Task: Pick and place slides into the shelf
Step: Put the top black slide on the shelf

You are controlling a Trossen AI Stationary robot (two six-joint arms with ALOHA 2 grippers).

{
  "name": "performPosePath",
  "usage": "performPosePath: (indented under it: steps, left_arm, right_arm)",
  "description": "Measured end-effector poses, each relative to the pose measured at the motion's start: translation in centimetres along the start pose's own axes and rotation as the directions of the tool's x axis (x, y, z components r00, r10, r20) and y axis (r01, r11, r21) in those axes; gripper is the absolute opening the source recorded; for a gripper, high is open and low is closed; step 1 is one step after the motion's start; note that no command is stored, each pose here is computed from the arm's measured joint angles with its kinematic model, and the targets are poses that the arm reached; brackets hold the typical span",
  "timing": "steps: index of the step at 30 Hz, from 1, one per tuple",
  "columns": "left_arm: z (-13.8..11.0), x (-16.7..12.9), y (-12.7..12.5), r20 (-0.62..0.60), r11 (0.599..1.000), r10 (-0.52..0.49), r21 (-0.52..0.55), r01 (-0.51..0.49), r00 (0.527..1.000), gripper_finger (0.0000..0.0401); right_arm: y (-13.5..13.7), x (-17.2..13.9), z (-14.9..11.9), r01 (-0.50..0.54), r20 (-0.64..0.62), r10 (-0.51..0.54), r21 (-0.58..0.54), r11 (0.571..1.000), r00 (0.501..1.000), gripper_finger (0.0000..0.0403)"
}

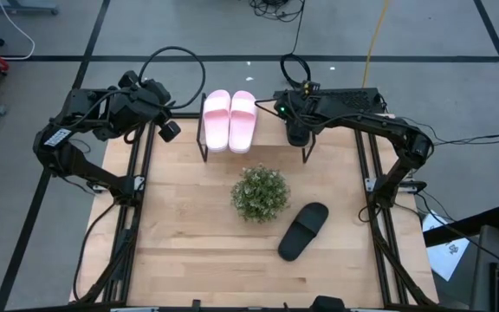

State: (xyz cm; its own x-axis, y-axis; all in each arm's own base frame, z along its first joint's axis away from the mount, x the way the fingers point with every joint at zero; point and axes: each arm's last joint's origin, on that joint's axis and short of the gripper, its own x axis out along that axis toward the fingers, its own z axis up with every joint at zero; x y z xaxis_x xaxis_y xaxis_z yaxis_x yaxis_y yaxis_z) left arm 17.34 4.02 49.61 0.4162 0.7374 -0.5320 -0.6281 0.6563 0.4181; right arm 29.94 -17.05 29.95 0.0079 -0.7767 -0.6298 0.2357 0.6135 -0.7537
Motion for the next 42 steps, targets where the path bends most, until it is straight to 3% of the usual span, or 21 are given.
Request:
performPosePath:
  steps: [12, 26, 42]
  left_arm:
    - [0.0, 0.0, 0.0, 0.000, 1.000, 0.000, 0.000, 0.000, 1.000, 0.0134]
    - [0.0, 0.0, 0.0, 0.000, 1.000, 0.000, 0.001, 0.000, 1.000, 0.0134]
    - [0.0, 0.0, 0.0, 0.000, 1.000, 0.000, 0.001, 0.000, 1.000, 0.0134]
  right_arm:
    - [0.0, 0.0, -0.2, 0.010, -0.021, -0.010, -0.011, 1.000, 1.000, 0.0000]
    - [2.2, 1.1, -1.1, 0.020, -0.060, -0.024, -0.065, 0.998, 0.998, 0.0000]
    - [2.3, 0.9, -0.9, 0.040, -0.052, -0.051, -0.194, 0.980, 0.997, 0.0000]
